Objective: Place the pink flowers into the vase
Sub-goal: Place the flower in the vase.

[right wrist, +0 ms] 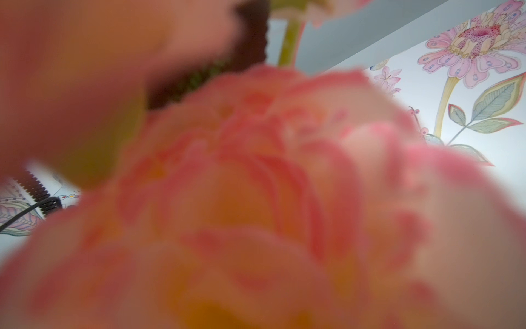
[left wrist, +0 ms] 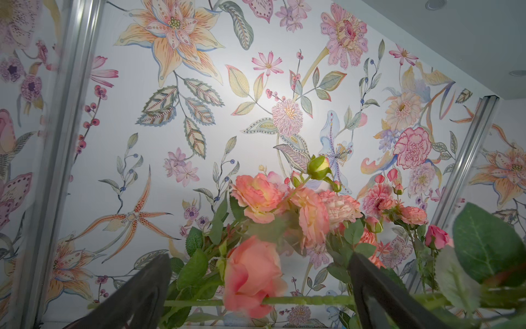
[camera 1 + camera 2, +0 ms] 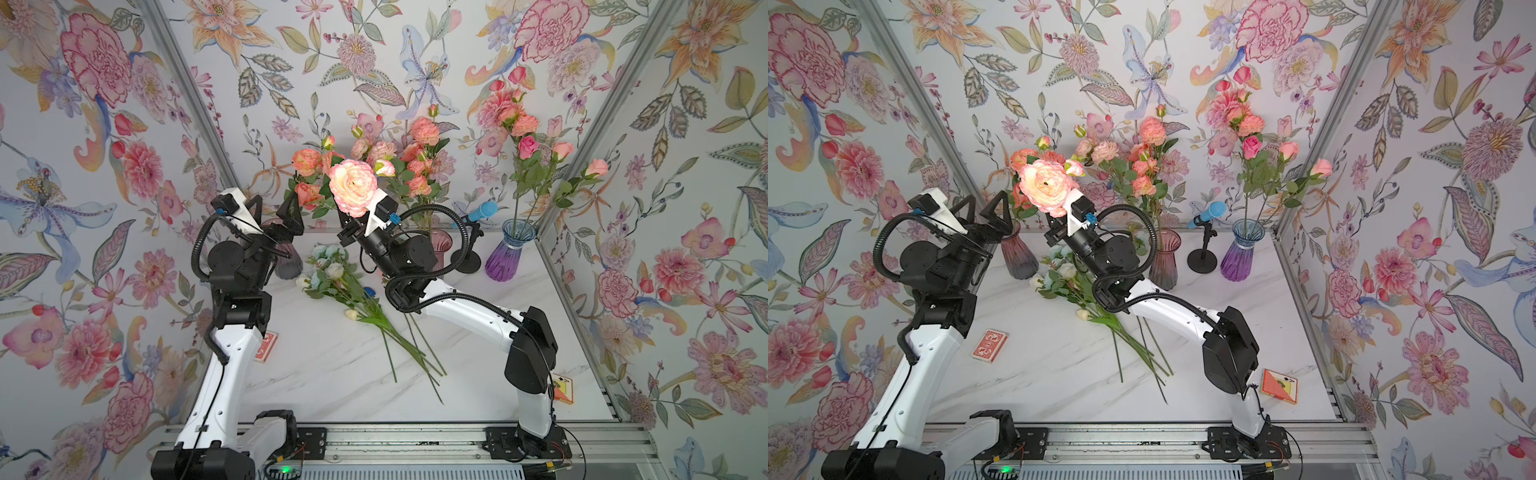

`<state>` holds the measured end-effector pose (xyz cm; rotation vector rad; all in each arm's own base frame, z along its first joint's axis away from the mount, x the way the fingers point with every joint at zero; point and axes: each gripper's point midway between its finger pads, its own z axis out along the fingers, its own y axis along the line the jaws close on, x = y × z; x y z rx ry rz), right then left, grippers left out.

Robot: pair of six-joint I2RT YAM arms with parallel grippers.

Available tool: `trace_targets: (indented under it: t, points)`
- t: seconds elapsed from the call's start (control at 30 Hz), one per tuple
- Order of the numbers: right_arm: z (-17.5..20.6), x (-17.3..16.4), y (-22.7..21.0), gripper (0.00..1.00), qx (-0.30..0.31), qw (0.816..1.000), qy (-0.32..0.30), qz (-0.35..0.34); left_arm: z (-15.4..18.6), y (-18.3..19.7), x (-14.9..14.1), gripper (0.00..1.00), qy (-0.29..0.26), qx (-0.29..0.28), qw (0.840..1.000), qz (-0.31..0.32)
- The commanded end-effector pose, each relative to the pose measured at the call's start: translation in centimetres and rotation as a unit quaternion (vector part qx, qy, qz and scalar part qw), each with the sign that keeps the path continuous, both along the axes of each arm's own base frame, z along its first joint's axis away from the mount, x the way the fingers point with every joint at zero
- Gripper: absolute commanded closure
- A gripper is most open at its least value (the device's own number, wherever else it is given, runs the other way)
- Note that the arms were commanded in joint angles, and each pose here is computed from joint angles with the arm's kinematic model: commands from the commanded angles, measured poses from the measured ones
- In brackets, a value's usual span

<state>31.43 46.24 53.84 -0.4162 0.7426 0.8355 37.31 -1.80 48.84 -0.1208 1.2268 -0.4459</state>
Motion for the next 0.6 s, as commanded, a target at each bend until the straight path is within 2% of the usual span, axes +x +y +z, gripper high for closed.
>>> trace_targets:
  t: [0.0,0.4,0.57]
  points:
    - [0.4,0.1,0.6,1.00,0.001,1.000,-0.016,-0.016,1.2,1.1,-0.6,0.00,-0.023,-0.036,0.999,-0.001]
    - [-3.7,1.3,6.2,0.99,-0.078,0.997,0.004,-0.006,0.3,1.7,-0.6,0.00,-0.019,-0.053,0.998,0.000]
    - [-5.5,2.5,8.0,0.99,-0.089,0.996,0.018,-0.005,-0.3,2.4,-0.9,0.00,-0.005,-0.053,0.998,0.020]
